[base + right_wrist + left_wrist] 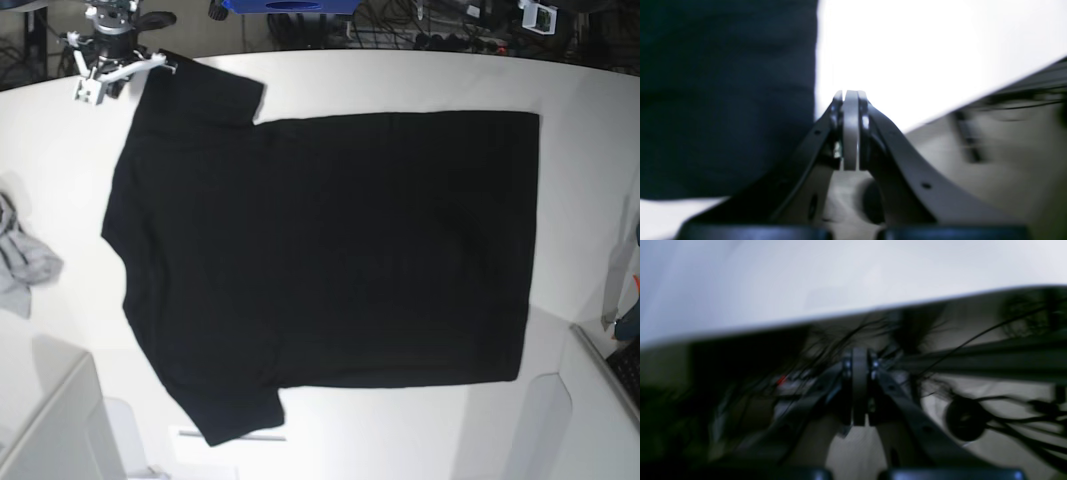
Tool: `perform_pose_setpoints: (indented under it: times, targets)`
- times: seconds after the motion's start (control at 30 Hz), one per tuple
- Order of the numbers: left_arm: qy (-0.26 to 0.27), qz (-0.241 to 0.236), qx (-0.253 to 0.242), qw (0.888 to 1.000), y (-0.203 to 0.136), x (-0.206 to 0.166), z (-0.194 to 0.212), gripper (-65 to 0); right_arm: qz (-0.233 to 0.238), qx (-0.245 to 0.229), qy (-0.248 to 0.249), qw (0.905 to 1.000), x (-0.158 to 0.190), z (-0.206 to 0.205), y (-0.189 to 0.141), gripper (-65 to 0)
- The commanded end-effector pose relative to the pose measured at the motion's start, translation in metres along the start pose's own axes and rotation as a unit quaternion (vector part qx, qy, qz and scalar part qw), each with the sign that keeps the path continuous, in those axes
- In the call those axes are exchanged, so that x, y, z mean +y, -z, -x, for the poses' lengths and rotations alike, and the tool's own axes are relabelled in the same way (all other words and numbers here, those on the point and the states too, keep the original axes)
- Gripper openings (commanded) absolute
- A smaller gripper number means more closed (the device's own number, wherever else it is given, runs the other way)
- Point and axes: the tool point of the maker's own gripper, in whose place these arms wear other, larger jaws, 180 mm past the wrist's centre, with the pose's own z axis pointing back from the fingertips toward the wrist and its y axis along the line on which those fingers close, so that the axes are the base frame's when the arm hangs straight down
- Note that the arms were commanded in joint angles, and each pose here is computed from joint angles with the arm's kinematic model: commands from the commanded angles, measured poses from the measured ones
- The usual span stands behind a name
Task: Fold the T-shirt properly
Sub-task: 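Move both grippers down to the shoulder corners of the black T-shirt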
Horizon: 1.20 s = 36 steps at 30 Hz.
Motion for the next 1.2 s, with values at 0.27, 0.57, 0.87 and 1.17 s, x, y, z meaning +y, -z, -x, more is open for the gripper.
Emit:
perform_pose_setpoints:
  times: [0.27,0.57,0.87,1.17]
  targets:
    - [-0.018,-0.075,-0.088,0.993,-0.013,0.031,-0.049,-65.0,-0.046,-0.043,0.083,0.9945,0.017,-0.029,0.004,-65.0]
    - [-0.14,-0.104,-0.165,0.971,-0.015,0.077,-0.09,-33.2,-0.057,-0.069,0.092,0.9917,0.027,-0.049,0.011,-47.7]
    - [-0.229,-0.08,-0.113,0.964,0.019,0.087,-0.09,-24.5,-0.146,-0.105,0.055,0.9822,0.063,-0.074,0.011,-21.8]
    - [-0.23,-0.04,-0.114,0.966,0.027,0.1,-0.087,-32.9,-0.155,-0.109,0.071,0.9793,0.073,-0.083,0.037,-21.8]
